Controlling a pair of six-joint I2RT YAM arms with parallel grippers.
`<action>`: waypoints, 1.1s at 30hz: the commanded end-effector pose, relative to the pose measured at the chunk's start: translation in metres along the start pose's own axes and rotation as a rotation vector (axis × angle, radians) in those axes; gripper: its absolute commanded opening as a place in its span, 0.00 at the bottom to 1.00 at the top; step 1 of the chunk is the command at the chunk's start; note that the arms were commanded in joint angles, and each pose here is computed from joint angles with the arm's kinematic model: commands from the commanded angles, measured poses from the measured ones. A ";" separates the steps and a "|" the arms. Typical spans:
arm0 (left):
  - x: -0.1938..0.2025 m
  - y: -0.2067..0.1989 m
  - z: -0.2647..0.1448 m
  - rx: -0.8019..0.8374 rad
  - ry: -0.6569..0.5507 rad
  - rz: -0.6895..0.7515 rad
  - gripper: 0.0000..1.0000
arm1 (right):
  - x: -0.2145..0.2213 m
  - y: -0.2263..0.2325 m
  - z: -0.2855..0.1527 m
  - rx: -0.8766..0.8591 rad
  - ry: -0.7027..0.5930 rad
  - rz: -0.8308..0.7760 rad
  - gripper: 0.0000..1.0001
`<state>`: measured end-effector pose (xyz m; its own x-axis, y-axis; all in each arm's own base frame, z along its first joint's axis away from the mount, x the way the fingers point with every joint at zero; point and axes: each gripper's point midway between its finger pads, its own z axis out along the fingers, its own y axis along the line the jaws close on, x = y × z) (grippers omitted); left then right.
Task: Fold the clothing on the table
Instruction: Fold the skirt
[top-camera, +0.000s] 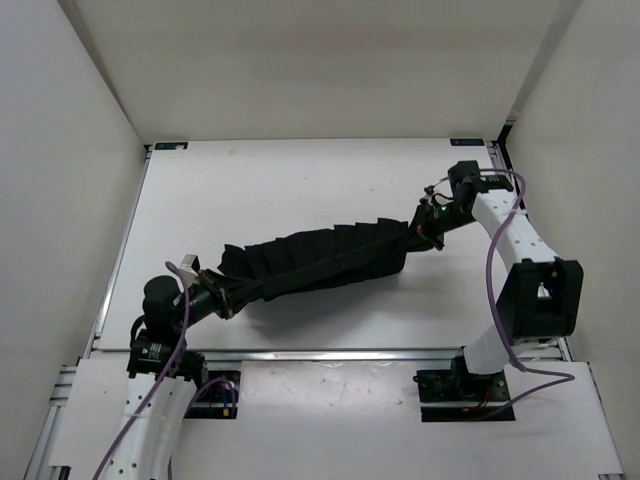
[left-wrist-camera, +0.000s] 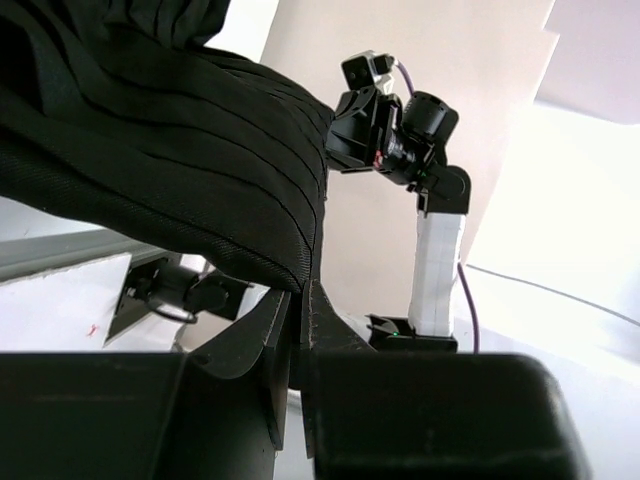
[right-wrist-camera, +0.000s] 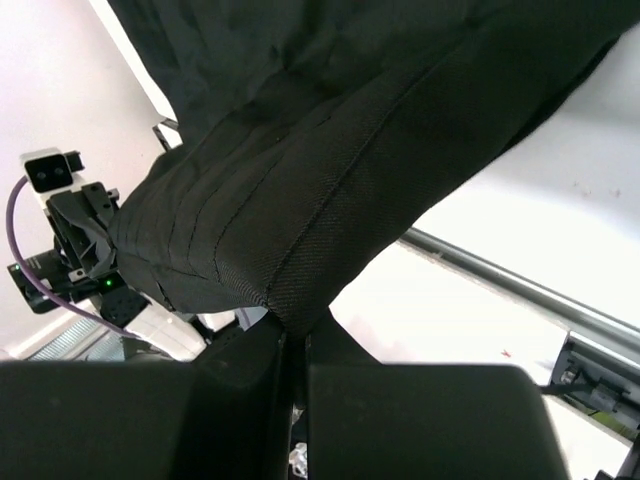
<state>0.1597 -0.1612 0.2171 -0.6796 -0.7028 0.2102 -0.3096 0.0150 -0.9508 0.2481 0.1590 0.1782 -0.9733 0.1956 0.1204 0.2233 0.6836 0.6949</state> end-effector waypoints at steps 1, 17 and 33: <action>-0.013 -0.016 0.005 0.049 -0.051 0.005 0.00 | -0.044 0.002 -0.007 0.047 -0.120 -0.089 0.00; -0.063 -0.014 0.035 0.025 -0.167 -0.035 0.00 | -0.145 0.029 0.021 0.059 -0.106 -0.133 0.00; -0.054 0.009 0.024 -0.038 -0.192 -0.042 0.00 | -0.158 0.044 0.018 0.163 -0.113 -0.198 0.00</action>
<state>0.2234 -0.1446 0.1993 -0.5503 -0.8093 0.2054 -0.3428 -0.0053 -0.9394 0.3885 0.2127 0.1667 -0.9927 0.0514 0.1091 0.1121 0.7269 0.6775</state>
